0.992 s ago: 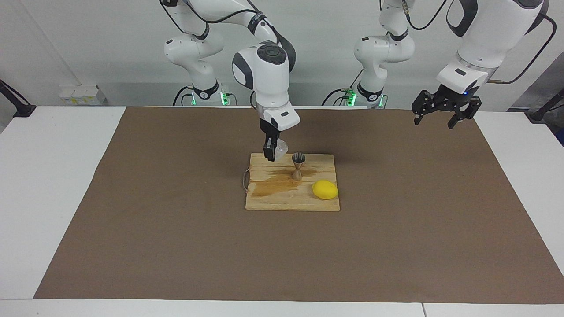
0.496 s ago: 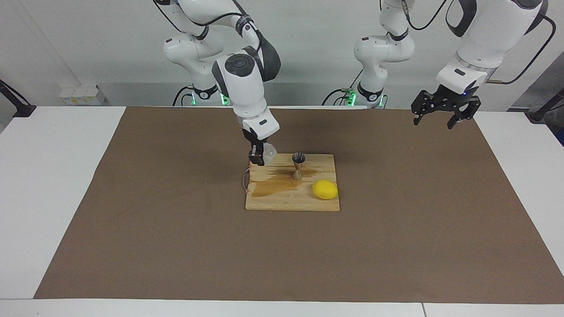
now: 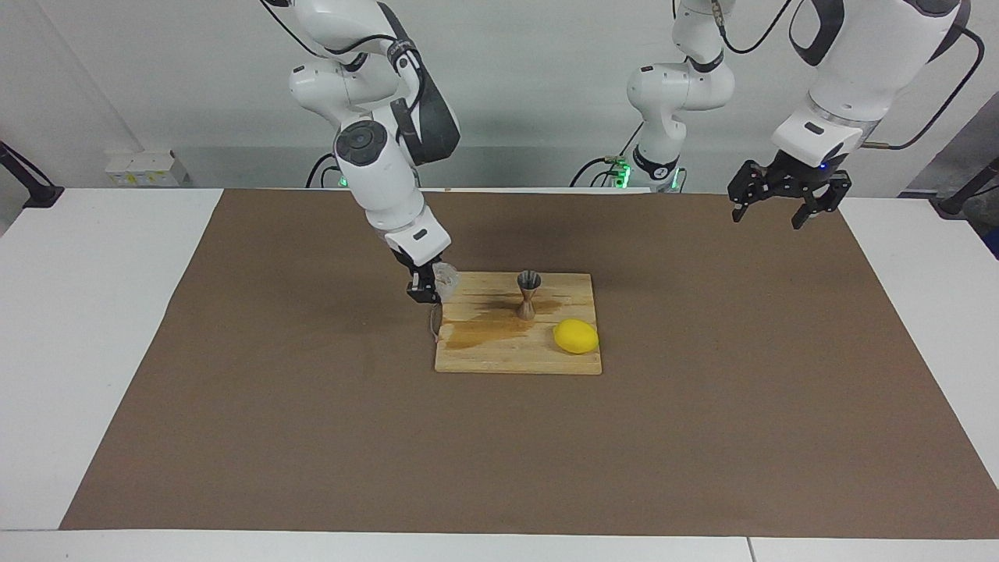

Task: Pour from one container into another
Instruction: 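Tilt the glass cup upright and carry it beside the board, then lower the glass cup onto the mat beside the board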

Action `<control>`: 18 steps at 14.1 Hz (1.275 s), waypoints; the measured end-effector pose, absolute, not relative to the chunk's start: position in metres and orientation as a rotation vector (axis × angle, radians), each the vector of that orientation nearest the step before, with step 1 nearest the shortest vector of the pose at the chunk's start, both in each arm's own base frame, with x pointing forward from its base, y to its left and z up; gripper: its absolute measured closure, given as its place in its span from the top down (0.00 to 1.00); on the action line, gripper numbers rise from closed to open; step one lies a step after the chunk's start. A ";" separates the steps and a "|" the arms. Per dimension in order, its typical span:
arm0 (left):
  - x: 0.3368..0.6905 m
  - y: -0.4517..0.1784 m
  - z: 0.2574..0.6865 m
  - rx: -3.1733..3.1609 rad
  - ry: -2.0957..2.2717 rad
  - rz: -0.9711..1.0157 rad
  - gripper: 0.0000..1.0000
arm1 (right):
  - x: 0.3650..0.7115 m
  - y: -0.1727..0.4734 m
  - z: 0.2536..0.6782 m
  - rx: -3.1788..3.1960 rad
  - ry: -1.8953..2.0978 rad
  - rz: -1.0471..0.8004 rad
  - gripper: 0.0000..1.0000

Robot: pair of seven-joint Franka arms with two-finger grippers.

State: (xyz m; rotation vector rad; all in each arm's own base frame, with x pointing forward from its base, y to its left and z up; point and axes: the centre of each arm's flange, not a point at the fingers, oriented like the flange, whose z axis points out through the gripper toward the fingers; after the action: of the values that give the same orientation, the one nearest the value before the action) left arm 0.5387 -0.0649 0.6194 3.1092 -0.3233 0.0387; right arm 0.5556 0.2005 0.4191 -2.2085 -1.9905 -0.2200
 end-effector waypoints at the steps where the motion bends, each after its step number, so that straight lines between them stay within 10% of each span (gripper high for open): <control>1: 0.539 -0.065 0.619 3.109 -0.323 0.039 1.00 | 0.554 0.190 0.411 -2.188 -1.989 -0.246 0.53; 18: 0.540 -0.066 0.618 3.109 -0.327 0.036 1.00 | 0.539 0.054 0.342 -2.136 -2.033 -0.355 0.53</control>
State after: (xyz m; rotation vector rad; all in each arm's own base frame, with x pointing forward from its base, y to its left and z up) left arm 0.5397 -0.0663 0.6177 3.1086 -0.3271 0.0356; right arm 0.5392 0.0543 0.3417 -2.1361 -2.0331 -0.3552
